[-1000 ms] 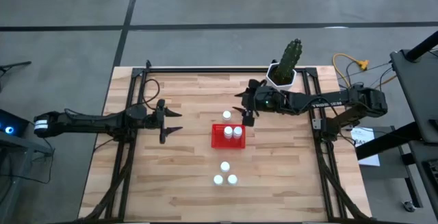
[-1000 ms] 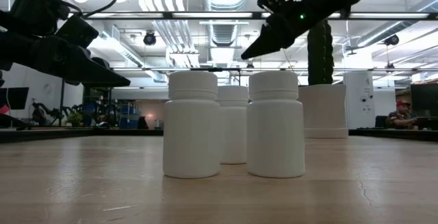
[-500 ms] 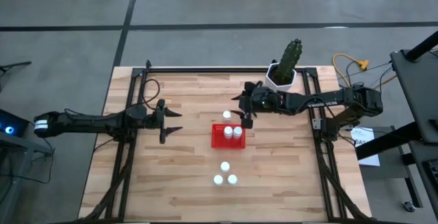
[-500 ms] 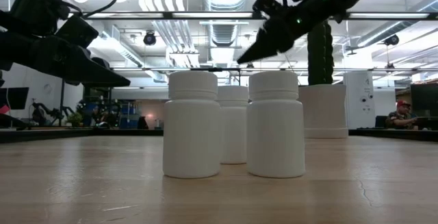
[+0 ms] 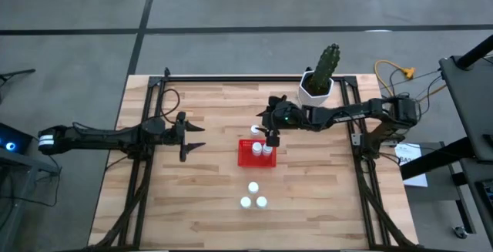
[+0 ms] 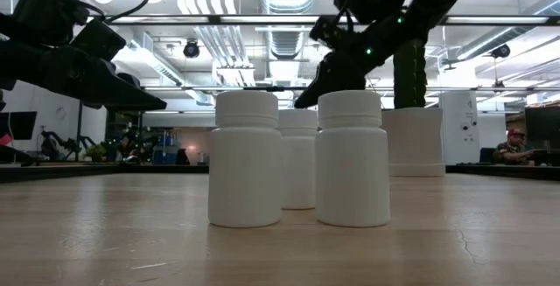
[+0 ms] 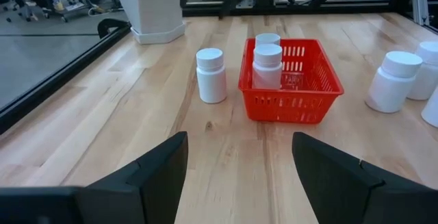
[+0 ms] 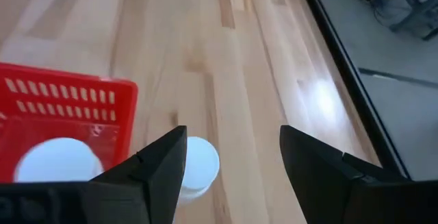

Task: Pick and place pill bottles into a basket
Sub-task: Put the white pill bottle into the red basket

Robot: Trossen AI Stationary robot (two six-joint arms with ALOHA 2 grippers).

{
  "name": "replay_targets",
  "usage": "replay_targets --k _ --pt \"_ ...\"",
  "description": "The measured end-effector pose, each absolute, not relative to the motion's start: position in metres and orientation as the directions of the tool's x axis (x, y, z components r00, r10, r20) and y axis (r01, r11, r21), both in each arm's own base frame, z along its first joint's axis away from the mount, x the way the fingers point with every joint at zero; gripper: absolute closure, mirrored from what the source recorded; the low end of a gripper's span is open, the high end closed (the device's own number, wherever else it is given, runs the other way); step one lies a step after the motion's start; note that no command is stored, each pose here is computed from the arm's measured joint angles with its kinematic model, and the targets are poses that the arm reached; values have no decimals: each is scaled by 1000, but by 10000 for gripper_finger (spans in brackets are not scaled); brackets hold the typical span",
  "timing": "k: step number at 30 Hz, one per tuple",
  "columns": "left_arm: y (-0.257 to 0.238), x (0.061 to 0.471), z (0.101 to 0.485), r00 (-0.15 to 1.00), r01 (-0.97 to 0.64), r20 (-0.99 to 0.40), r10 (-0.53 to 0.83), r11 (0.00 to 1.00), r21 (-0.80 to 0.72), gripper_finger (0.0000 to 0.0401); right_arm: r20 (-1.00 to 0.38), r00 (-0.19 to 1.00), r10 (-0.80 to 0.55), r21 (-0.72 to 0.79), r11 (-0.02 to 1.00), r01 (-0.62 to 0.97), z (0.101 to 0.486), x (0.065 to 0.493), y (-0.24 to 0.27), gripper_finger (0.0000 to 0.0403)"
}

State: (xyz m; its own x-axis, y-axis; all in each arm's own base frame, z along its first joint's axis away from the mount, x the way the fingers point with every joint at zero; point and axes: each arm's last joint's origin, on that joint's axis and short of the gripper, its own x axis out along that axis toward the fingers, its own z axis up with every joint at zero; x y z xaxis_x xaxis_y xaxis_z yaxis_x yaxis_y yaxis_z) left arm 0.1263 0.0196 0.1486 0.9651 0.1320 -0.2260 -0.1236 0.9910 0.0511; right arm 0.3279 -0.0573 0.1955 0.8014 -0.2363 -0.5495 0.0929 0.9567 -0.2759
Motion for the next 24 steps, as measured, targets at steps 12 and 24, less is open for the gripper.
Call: replay_targets --k 12,24 --pt "20 126 149 965 -124 -227 132 991 51 157 -595 787 -164 -199 979 53 220 345 -64 179" --pt "20 126 149 965 -124 -226 132 991 48 157 -584 801 -133 -153 987 52 244 352 -66 179"
